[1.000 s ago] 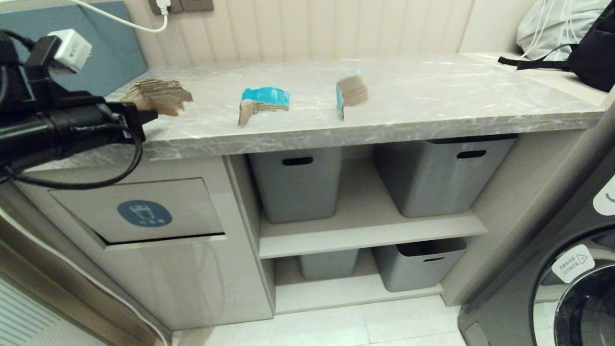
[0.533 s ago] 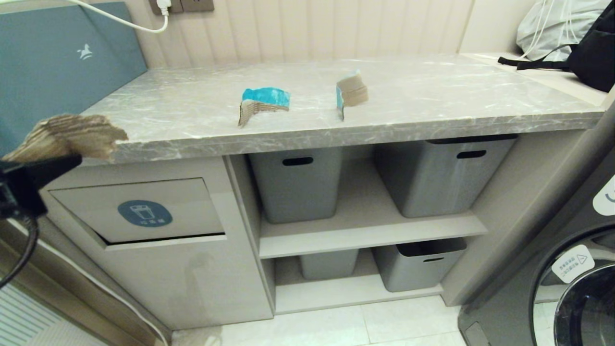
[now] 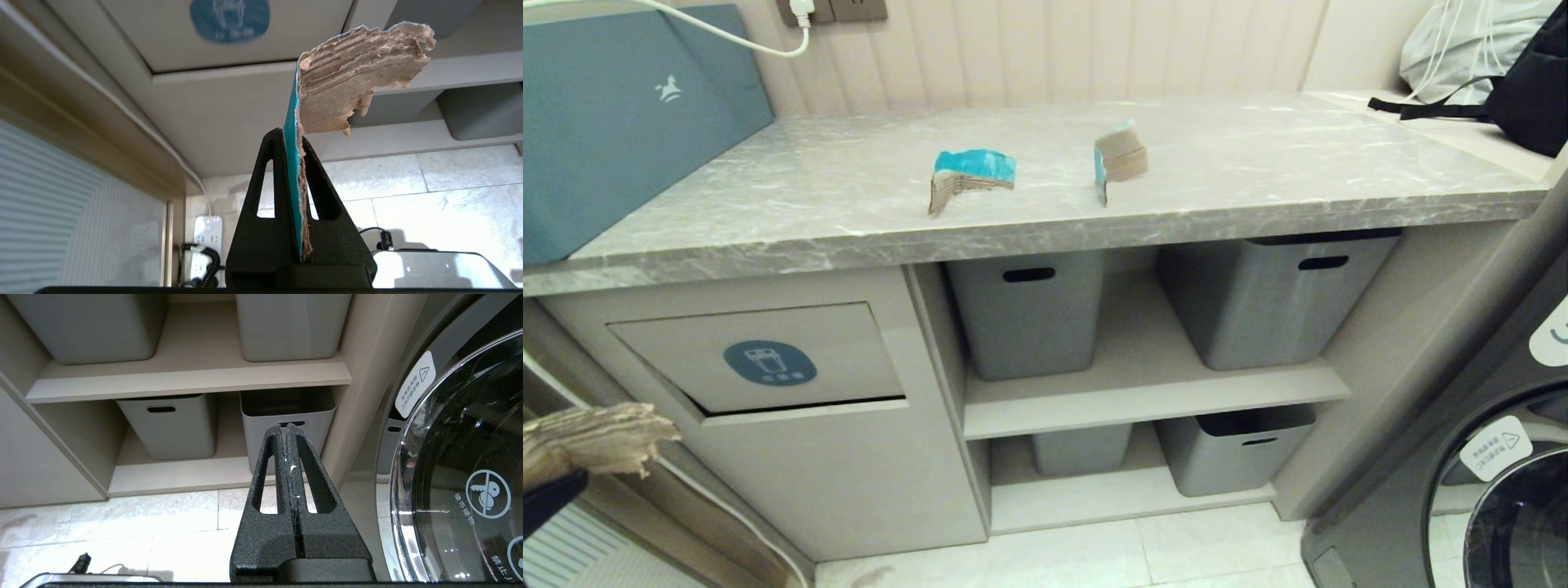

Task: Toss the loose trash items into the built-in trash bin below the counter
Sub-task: Put the garbage in the trash can

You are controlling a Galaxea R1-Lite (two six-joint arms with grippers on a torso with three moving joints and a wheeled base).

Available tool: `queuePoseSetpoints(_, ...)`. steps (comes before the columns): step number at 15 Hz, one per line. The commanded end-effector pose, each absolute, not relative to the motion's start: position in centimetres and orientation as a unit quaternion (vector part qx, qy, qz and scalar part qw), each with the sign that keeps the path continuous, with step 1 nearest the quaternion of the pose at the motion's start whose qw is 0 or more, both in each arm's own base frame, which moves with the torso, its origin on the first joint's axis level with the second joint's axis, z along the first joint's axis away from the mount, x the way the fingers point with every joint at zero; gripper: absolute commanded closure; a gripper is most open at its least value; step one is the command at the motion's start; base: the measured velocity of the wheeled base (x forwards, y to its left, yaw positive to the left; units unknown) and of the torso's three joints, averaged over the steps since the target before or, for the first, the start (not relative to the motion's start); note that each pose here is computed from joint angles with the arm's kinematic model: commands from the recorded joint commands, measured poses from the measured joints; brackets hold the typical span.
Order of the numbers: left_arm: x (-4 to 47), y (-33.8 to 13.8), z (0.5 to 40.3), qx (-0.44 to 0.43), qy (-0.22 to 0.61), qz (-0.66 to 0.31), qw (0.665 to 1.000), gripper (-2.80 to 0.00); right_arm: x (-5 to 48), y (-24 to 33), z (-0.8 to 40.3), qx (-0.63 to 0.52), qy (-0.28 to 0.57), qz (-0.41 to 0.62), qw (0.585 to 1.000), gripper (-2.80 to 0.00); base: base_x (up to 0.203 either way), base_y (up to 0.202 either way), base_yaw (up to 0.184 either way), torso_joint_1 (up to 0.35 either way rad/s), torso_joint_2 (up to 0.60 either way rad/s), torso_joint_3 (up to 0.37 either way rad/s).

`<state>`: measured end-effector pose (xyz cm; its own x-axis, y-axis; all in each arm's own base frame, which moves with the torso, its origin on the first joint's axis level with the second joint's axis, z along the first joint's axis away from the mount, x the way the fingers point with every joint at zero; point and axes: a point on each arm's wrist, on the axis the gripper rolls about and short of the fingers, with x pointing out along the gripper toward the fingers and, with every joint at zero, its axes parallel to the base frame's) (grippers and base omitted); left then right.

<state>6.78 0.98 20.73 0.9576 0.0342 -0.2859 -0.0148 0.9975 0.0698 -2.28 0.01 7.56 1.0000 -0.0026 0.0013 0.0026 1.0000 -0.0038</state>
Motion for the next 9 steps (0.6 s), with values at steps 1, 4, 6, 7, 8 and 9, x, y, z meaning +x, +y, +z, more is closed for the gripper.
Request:
queuePoseSetpoints(1,6.7,1.1,19.2,0.029,0.159,0.023,0.987,0.0,-2.3,0.0,7.6,-0.002,-0.001,-0.001,1.0,0.0,0.0,0.0,0.0,0.0,0.0,0.0)
queuePoseSetpoints(4,8.9,2.0,17.7,0.021,0.177,0.046,0.983,0.0,-2.3,0.0,7.6,-0.002,-0.001,-0.001,1.0,0.0,0.0,0.0,0.0,0.0,0.0,0.0)
queuePoseSetpoints(6,10.2,2.6,17.0,0.013,0.196,0.067,0.978,0.0,-2.3,0.0,7.6,-0.002,-0.001,-0.002,1.0,0.0,0.0,0.0,0.0,0.0,0.0,0.0)
queuePoseSetpoints(7,10.7,3.1,16.3,0.008,0.204,0.083,0.975,0.0,-2.3,0.0,7.6,-0.002,-0.001,-0.001,1.0,0.0,0.0,0.0,0.0,0.0,0.0,0.0)
queuePoseSetpoints(8,11.2,3.6,15.5,0.005,0.209,0.093,0.973,0.0,-2.3,0.0,7.6,-0.002,-0.001,-0.002,1.0,0.0,0.0,0.0,0.0,0.0,0.0,0.0)
queuePoseSetpoints(9,11.5,3.8,14.6,0.006,0.203,0.098,0.974,0.0,-2.3,0.0,7.6,-0.002,-0.001,-0.001,1.0,0.0,0.0,0.0,0.0,0.0,0.0,0.0)
